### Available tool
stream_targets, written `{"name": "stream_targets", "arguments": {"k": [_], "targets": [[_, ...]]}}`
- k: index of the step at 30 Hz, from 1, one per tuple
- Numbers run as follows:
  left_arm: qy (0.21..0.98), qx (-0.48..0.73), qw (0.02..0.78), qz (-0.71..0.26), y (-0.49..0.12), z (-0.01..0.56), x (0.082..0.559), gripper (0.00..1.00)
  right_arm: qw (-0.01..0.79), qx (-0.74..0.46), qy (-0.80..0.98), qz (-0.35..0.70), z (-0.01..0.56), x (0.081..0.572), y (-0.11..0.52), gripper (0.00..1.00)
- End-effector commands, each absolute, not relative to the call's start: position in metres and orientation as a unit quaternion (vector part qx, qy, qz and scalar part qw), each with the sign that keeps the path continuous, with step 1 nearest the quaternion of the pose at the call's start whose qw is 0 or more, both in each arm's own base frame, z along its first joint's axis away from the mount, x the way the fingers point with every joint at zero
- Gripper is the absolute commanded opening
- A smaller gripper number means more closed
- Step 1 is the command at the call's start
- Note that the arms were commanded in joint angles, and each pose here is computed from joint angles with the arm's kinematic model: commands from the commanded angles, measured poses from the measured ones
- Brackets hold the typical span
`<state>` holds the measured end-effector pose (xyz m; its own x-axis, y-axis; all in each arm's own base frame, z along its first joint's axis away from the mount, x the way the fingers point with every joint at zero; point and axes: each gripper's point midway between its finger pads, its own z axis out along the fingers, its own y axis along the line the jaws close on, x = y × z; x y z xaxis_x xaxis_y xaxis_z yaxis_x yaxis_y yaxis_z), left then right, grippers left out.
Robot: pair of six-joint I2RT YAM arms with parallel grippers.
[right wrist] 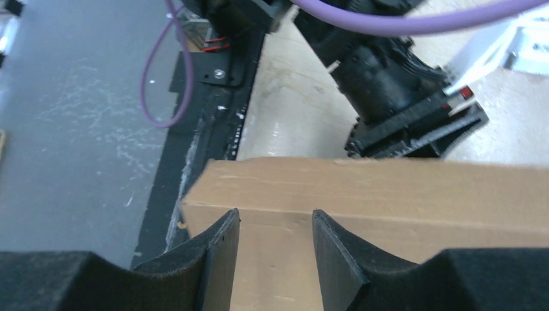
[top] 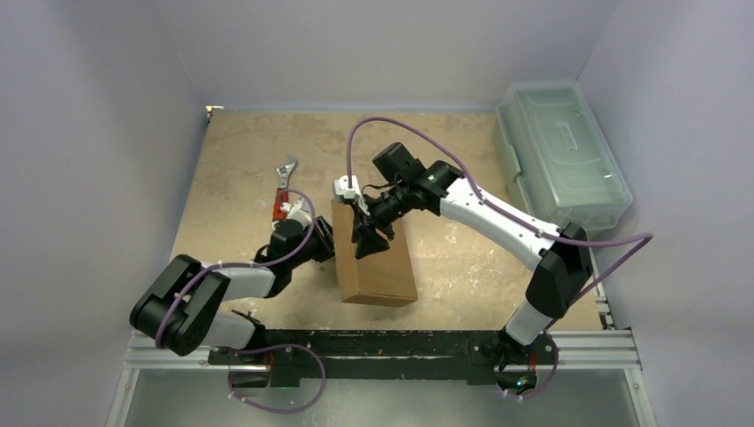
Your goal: Fold the paper box
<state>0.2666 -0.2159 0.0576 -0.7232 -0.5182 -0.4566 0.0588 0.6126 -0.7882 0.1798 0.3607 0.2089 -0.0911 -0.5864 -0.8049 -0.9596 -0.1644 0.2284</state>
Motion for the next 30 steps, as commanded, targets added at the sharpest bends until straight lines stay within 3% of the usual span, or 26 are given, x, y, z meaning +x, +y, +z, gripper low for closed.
{"name": "stream_targets", "arguments": {"k": [1, 7, 18, 25, 26, 27, 30], "targets": [[0.814, -0.138, 0.348, -0.444, -0.22, 0.068, 0.267, 0.39, 0.209, -0.672, 0.536, 0.465, 0.24, 0.151, 0.354, 0.48], [0.824, -0.134, 0.347, -0.428, -0.221, 0.065, 0.274, 0.39, 0.213, -0.692, 0.537, 0.432, 0.226, 0.156, 0.332, 0.51], [0.901, -0.128, 0.373, -0.181, -0.151, 0.055, 0.305, 0.42, 0.334, -0.594, 0.612, 0.403, 0.216, 0.223, 0.253, 0.57], [0.893, -0.112, 0.404, -0.167, -0.139, 0.094, 0.305, 0.43, 0.375, -0.557, 0.606, 0.427, 0.233, 0.233, 0.234, 0.59], [0.889, -0.104, 0.41, -0.175, -0.141, 0.104, 0.304, 0.43, 0.432, -0.636, 0.541, 0.341, 0.227, 0.254, 0.226, 0.59], [0.885, -0.098, 0.417, -0.182, -0.142, 0.114, 0.304, 0.45, 0.393, -0.559, 0.62, 0.386, 0.227, 0.247, 0.223, 0.59], [0.869, -0.076, 0.445, -0.201, -0.144, 0.149, 0.301, 0.53, 0.41, -0.528, 0.638, 0.381, 0.234, 0.255, 0.21, 0.6]]}}
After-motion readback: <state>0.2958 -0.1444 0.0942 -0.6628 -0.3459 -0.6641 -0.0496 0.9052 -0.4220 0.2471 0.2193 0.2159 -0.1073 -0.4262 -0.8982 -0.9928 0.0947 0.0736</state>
